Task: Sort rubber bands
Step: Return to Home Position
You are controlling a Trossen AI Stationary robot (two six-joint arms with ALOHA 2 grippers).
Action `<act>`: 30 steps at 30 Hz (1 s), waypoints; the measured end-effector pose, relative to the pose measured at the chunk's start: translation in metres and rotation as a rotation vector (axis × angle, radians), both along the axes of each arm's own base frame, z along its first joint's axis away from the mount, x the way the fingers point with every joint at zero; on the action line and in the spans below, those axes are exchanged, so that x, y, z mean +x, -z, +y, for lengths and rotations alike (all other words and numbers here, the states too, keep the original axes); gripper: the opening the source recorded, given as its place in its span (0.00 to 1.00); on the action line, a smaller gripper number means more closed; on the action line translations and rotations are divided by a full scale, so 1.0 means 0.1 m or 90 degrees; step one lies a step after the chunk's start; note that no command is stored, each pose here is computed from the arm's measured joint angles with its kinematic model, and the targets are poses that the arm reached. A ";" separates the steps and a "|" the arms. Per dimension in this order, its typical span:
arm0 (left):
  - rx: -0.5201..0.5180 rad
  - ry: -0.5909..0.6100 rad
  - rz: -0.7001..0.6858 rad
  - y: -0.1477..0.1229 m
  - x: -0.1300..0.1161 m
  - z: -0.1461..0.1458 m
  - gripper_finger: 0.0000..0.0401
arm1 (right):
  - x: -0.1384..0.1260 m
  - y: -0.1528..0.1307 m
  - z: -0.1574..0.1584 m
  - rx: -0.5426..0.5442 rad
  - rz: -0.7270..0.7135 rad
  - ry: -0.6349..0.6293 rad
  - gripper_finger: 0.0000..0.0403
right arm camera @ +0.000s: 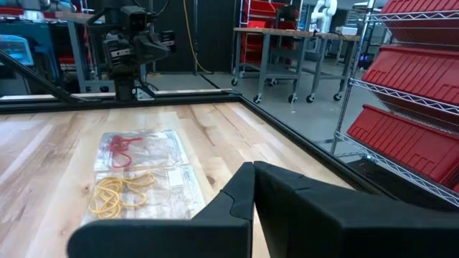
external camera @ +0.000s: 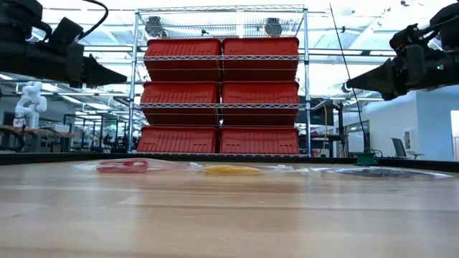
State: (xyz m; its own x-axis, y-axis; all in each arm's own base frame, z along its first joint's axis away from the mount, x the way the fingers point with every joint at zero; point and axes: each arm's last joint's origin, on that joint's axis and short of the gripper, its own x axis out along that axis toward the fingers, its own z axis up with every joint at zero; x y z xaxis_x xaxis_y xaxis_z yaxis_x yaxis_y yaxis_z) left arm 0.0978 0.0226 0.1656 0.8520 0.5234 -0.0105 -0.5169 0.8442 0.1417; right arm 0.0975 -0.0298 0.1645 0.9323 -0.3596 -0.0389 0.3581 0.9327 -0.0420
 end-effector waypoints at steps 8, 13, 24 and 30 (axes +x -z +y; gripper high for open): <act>0.000 0.000 0.000 0.00 0.00 0.00 0.00 | 0.00 0.00 0.00 0.000 0.000 0.001 0.00; 0.000 0.000 0.000 0.00 0.00 0.00 0.00 | 0.00 0.00 0.00 0.000 0.000 0.001 0.00; 0.000 0.000 0.000 0.00 0.00 0.00 0.00 | 0.00 0.00 0.00 0.000 0.000 0.001 0.00; 0.000 0.000 0.000 0.00 0.00 0.00 0.00 | 0.00 0.00 0.00 0.000 0.000 0.001 0.00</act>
